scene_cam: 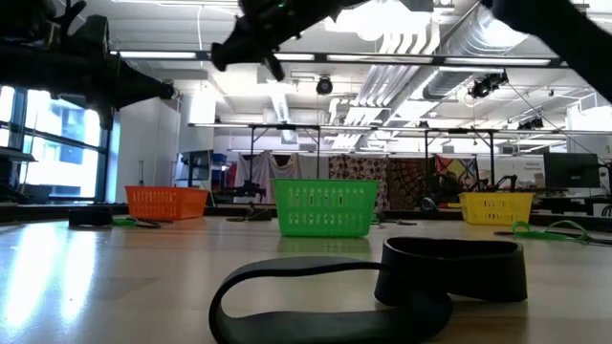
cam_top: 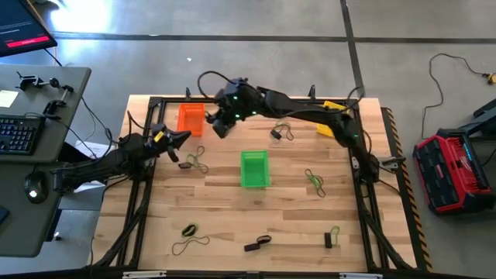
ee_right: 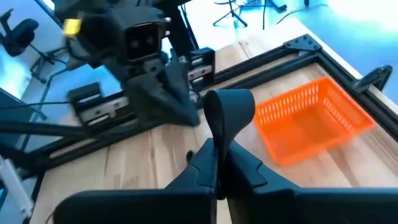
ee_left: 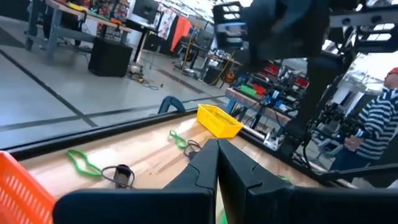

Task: Sort rubber bands into baskets
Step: Put the black rubber band into the orange bin

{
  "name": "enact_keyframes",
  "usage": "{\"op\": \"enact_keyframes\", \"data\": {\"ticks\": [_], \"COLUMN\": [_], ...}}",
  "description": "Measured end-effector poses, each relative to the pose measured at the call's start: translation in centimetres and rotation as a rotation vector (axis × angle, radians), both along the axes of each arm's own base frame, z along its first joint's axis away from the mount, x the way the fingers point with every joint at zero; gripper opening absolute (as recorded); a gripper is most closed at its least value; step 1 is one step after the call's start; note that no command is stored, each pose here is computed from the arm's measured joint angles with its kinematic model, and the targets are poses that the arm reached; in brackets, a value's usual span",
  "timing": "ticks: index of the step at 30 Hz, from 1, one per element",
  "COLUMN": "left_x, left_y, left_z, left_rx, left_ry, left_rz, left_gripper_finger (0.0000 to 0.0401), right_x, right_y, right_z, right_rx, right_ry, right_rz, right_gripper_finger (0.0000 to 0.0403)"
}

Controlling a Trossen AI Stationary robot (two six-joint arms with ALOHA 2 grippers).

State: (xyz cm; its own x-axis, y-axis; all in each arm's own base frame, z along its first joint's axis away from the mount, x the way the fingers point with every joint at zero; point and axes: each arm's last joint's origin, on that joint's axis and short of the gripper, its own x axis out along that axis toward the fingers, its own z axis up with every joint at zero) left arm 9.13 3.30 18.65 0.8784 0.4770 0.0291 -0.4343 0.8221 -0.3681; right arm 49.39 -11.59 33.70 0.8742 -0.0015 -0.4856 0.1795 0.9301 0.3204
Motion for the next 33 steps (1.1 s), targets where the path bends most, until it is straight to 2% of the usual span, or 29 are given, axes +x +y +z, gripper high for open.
{"op": "enact_keyframes", "data": {"ticks": [3, 7, 13, 19, 23, 28, 33], "left_x": [-0.2, -0.7, -2.2, -2.3, -2.1, -2.0, -1.8], "left_y": [-0.1, -0.2, -0.4, -0.4, -0.3, -0.4, -0.4], "left_z": [0.7, 1.4, 1.8, 1.7, 1.0, 1.1, 1.5], "left_rx": [0.003, -0.022, -0.149, -0.25, -0.278, -0.291, -0.299], "left_ry": [0.013, 0.097, 0.264, 0.226, 0.235, 0.21, 0.157], "left_rz": [0.003, 0.011, 0.077, 0.115, 0.115, 0.098, 0.07], "left_gripper_finger": [0.0, 0.0, 0.0, 0.0, 0.0, 0.0, 0.0003], "right_x": [1.5, 1.8, 1.7, 1.8, 2.4, 3.7, 4.1], "right_y": [-0.7, -2.1, -3.6, -4.0, -4.0, -3.7, -2.6], "right_z": [-1.2, -2.5, -2.6, -2.3, -2.8, -5.6, -5.5], "right_rx": [-0.007, 0.056, 0.034, 0.012, 0.019, 0.103, 0.058], "right_ry": [-0.043, -0.067, -0.101, -0.133, -0.173, -0.157, -0.168], "right_rz": [-0.028, -0.105, -0.135, -0.152, -0.144, -0.081, 0.008], "right_gripper_finger": [0.0, 0.0, 0.0, 0.0, 0.0, 0.0, 0.0]}}
